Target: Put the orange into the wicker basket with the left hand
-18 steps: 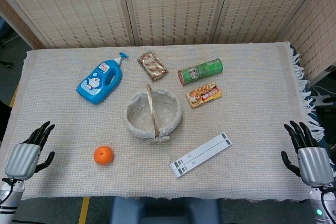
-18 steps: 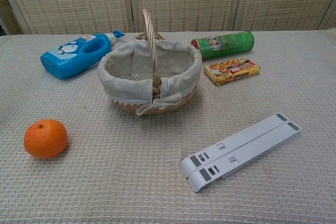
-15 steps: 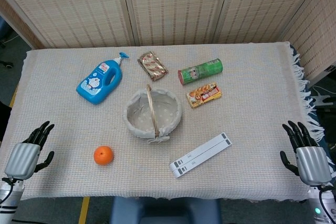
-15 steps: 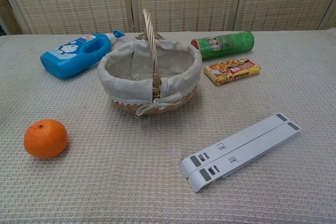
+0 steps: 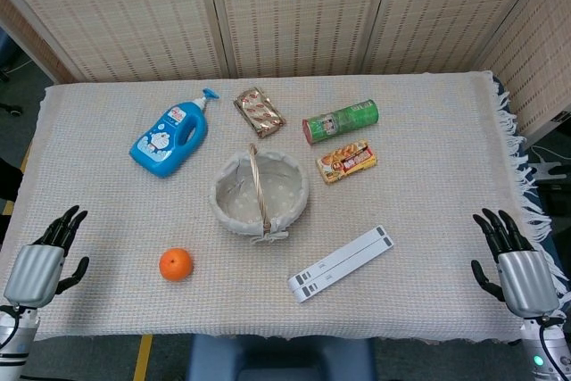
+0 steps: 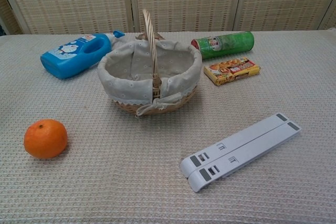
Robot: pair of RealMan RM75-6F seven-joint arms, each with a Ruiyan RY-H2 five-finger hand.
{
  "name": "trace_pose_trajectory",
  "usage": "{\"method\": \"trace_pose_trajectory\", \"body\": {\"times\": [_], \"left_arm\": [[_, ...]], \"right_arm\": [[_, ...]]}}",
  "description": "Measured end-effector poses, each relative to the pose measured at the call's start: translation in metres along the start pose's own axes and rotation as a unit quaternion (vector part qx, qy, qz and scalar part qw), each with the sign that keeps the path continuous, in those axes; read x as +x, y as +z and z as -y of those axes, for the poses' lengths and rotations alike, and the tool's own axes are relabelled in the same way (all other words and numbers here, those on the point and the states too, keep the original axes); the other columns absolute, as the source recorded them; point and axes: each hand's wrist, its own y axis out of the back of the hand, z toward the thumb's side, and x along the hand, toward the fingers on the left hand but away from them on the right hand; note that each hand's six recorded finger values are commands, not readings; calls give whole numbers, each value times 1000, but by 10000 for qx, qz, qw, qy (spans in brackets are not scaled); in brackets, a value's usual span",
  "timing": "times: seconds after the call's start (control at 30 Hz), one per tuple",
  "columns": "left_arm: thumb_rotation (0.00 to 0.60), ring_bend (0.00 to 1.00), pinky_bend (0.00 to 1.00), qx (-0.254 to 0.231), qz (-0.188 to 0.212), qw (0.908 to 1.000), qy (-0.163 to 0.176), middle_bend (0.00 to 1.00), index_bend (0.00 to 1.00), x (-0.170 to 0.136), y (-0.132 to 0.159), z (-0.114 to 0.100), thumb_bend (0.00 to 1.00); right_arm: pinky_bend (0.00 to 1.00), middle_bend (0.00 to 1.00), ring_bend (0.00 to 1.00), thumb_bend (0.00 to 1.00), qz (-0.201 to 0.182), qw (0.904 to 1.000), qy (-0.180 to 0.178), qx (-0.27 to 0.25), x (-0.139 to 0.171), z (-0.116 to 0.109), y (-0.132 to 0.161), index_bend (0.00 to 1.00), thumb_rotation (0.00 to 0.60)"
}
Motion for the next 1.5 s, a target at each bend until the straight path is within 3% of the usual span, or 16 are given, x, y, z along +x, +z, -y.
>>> {"method": "trace_pose_trajectory", "body": {"times": [0.23, 0.33, 0.53, 0.77, 1.1, 1.5], "left_arm": [[600, 57, 359, 96, -41, 9991, -404, 0, 0, 1, 3, 15, 409], [600, 33, 322, 138, -9, 9980, -620, 0, 0, 3, 9, 22, 406], [600, 6, 285, -91, 64, 9975, -704, 0, 0, 8, 25, 20, 386], [600, 0, 241, -307, 338, 9955, -834, 0, 0, 16, 58, 15, 371], [600, 0, 201, -567, 687, 9897, -1125, 0, 0, 23, 106, 40, 359], [600, 0, 183, -872, 822, 9811, -1517, 0, 0, 17, 133, 60, 342]], "right_arm": [[347, 0, 0, 302, -364, 9987, -243, -259, 1, -6, 6, 0, 600], [347, 0, 0, 302, -290, 9990, -243, -258, 2, -9, 0, 0, 600], [347, 0, 0, 302, 72, 9995, -268, -124, 3, -18, -8, 0, 600], [347, 0, 0, 302, 174, 9989, -330, -269, 1, -24, -13, 8, 600], [347, 0, 0, 302, 129, 9990, -279, -319, 1, -25, -14, 13, 600], [347, 0, 0, 302, 96, 9993, -198, -317, -1, -22, -13, 26, 600]]}}
